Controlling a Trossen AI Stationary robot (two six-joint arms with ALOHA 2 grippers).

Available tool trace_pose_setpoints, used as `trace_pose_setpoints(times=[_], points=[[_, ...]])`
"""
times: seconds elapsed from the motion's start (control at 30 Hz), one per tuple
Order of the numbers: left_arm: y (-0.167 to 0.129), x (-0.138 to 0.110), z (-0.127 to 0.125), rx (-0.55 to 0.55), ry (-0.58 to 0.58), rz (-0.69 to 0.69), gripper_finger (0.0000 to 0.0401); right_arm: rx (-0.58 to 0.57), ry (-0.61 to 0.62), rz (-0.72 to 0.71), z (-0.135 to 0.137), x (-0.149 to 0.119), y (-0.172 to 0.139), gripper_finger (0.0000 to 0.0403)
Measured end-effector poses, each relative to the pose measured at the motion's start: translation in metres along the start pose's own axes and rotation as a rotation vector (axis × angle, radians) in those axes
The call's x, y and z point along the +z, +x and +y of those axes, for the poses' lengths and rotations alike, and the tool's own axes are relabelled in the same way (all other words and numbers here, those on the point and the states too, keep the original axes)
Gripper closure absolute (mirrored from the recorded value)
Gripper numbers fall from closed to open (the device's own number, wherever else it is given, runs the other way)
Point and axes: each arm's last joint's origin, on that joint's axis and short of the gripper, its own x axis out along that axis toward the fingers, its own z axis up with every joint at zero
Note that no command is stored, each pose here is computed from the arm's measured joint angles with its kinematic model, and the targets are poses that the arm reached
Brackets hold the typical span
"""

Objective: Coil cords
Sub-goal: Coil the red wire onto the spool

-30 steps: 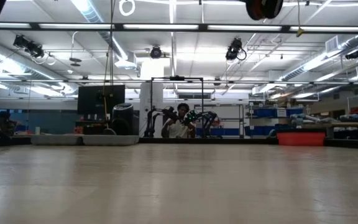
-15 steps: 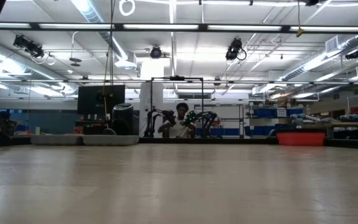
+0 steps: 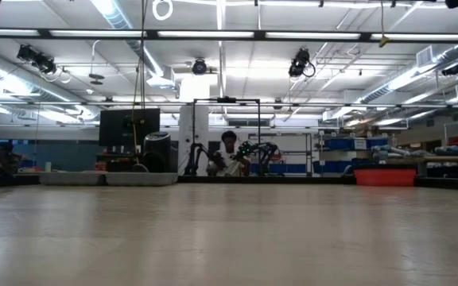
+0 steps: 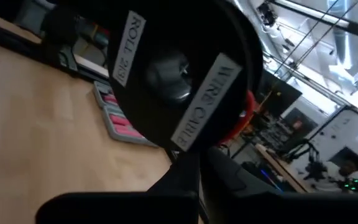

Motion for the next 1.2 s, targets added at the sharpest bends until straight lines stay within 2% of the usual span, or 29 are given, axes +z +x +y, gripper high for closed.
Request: trace_pose_setpoints(times=[0.3, 0.67, 0.8, 0.97, 1.2], points=[[0.0, -0.009, 0.001, 0.025, 0.049, 0.078, 0.0401, -0.051, -0.092, 0.038, -0.009, 0.005, -0.003, 0.0401], [0.0, -0.016, 0.001, 0.023, 0.045, 0.131, 0.0401, -0.041, -0.024, 0.017, -0.012, 0.007, 0.0, 0.0398], [-0.001, -0.016, 0.001, 0.019, 0.051, 0.132, 0.0401, -0.05, -0.042, 0.022, -0.011, 0.006, 0.004, 0.0379], [-0.001, -0.017, 0.0, -0.011, 0.054, 0.14, 0.0401, -0.047, -0.003, 0.007, -0.012, 0.007, 0.007, 0.0353], [-0.001, -0.018, 0.0, -0.008, 0.044, 0.148, 0.0401, -0.002, 0.04, -0.047, -0.011, 0.009, 0.008, 0.0347]])
